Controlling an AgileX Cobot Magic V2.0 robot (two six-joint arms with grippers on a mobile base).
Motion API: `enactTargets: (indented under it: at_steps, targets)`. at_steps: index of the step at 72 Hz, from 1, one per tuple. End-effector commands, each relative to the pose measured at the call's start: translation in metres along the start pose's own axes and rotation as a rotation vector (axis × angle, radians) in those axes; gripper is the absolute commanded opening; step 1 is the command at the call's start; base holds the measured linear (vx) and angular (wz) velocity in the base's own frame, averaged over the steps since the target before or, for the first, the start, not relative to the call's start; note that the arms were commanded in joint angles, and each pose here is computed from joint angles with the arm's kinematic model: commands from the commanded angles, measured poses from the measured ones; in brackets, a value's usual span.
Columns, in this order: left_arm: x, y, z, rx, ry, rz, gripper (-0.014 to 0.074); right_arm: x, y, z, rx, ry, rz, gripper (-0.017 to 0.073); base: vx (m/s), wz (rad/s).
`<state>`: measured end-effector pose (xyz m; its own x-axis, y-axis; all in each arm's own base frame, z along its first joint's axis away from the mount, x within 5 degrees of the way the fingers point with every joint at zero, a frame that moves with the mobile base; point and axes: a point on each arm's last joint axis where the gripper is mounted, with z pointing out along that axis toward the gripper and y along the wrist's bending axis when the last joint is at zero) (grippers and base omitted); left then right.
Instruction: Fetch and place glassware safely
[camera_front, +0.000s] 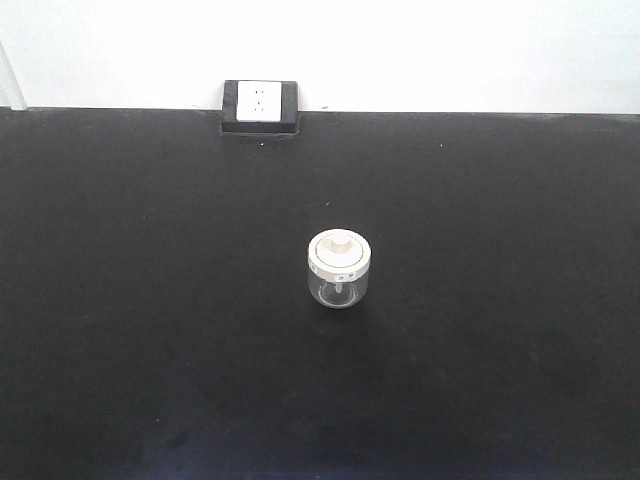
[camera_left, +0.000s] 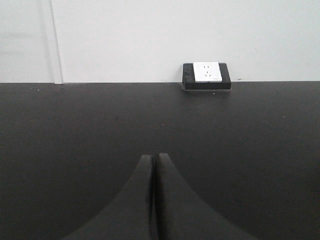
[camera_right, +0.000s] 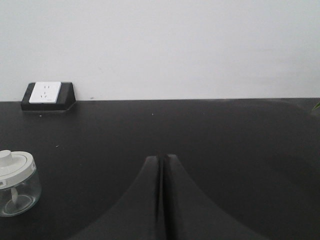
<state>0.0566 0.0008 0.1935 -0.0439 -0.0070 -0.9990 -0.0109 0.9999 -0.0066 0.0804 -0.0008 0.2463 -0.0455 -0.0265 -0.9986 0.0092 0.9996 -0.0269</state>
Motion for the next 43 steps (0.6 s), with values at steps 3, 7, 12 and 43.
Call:
enactTargets:
  at_steps: [3,7,12,43]
  targets:
    - [0.002,0.000,0.000,0.006,-0.053,-0.016,-0.0007,-0.001,-0.001,-0.011,0.017,-0.150,-0.005,-0.0003,0.00,0.00]
    - [0.002,0.000,0.000,0.006,-0.053,-0.016,-0.0007,0.007,-0.001,-0.015,0.018,-0.162,-0.005,-0.0003,0.00,0.00]
    - [0.002,0.000,0.000,0.006,-0.053,-0.016,-0.0007,0.017,-0.001,-0.020,0.018,-0.187,-0.005,-0.0003,0.00,0.00]
    - [0.002,0.000,0.000,0.006,-0.053,-0.016,-0.0007,0.042,0.000,-0.023,0.017,-0.189,-0.009,-0.0003,0.00,0.00]
